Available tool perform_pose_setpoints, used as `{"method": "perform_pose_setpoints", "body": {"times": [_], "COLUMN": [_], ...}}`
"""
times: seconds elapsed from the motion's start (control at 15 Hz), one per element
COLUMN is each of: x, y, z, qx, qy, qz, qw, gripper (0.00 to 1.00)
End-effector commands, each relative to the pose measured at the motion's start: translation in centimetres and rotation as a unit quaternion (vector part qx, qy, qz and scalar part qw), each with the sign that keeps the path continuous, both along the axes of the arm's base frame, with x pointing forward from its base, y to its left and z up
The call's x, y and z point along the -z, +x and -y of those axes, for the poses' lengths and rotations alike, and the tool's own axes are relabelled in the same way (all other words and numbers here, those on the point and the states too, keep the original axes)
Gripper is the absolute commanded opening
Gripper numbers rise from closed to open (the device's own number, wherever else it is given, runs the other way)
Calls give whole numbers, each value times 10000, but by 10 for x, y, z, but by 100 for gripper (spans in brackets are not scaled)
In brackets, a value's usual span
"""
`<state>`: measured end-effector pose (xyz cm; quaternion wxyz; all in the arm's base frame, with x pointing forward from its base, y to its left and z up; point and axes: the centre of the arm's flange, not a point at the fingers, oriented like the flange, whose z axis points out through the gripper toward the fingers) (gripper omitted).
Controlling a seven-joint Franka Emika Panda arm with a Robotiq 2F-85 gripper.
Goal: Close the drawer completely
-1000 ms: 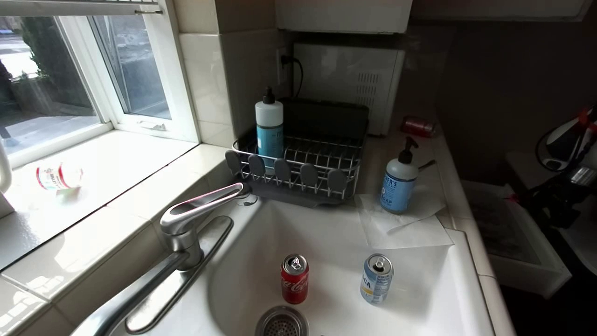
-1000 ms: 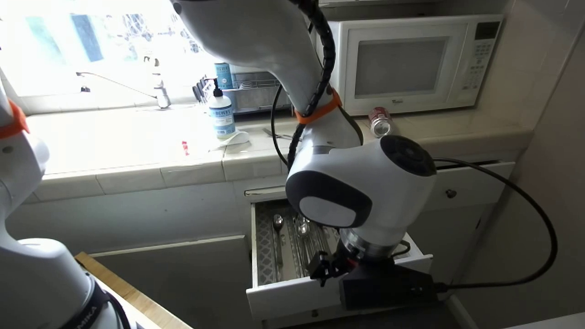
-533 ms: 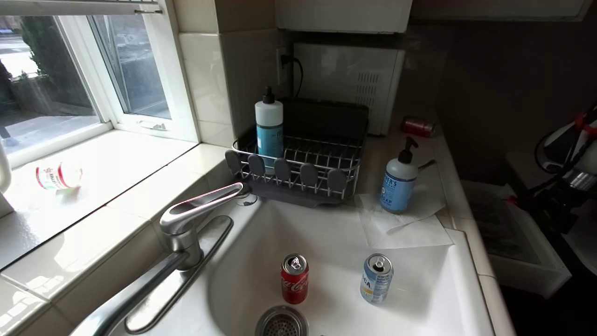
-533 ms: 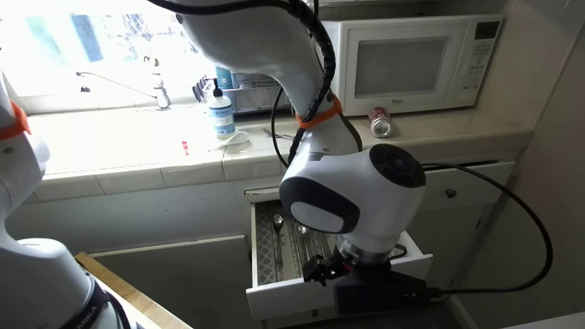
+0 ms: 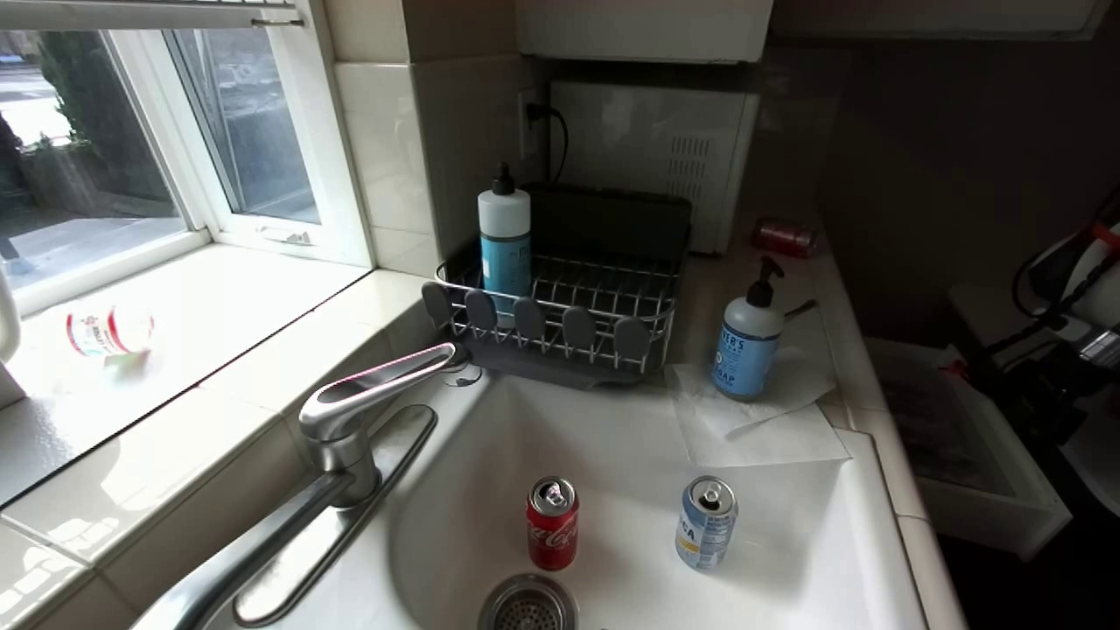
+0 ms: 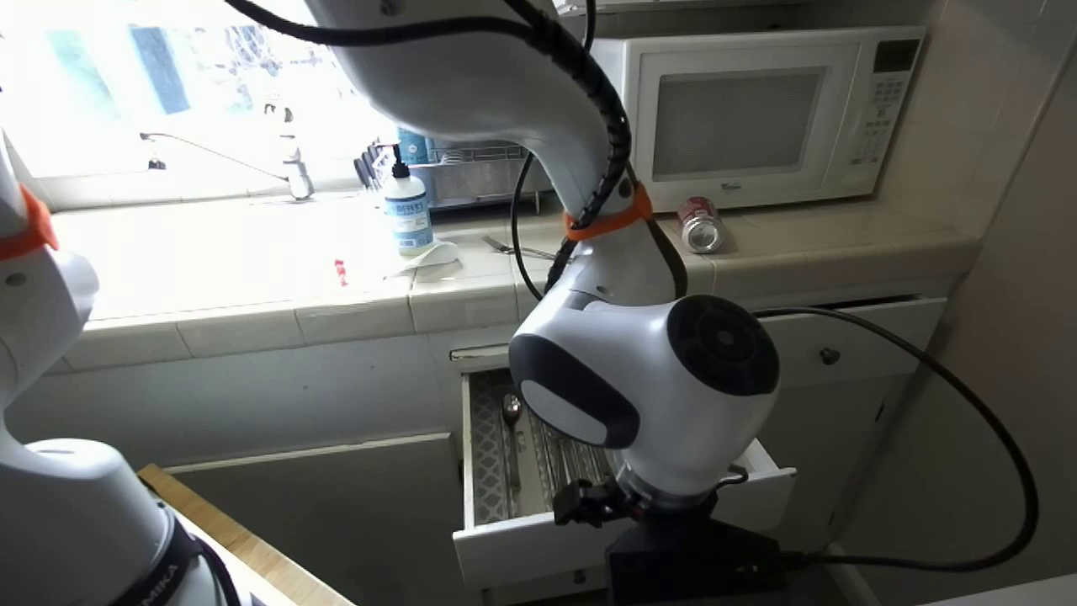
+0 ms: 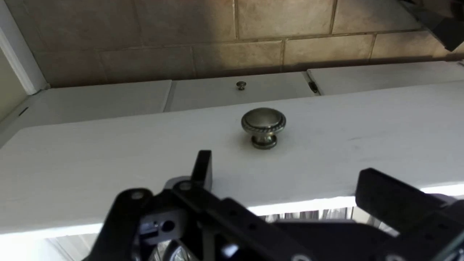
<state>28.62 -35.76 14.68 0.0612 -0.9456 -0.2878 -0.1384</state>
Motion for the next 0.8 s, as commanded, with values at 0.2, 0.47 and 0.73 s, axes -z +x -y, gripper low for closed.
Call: {"method": "perform_pose_setpoints", "body": {"times": [0.2,0.47,0.73], "x": [15,9,8], "y": [11,12,11], "z": [-32,-33,-33], "qx": [-416,-436,-467], "qy": [591,737,792], "qz": [181,261,273], "qw": [9972,9960,9954], "gripper": [100,100,100]}}
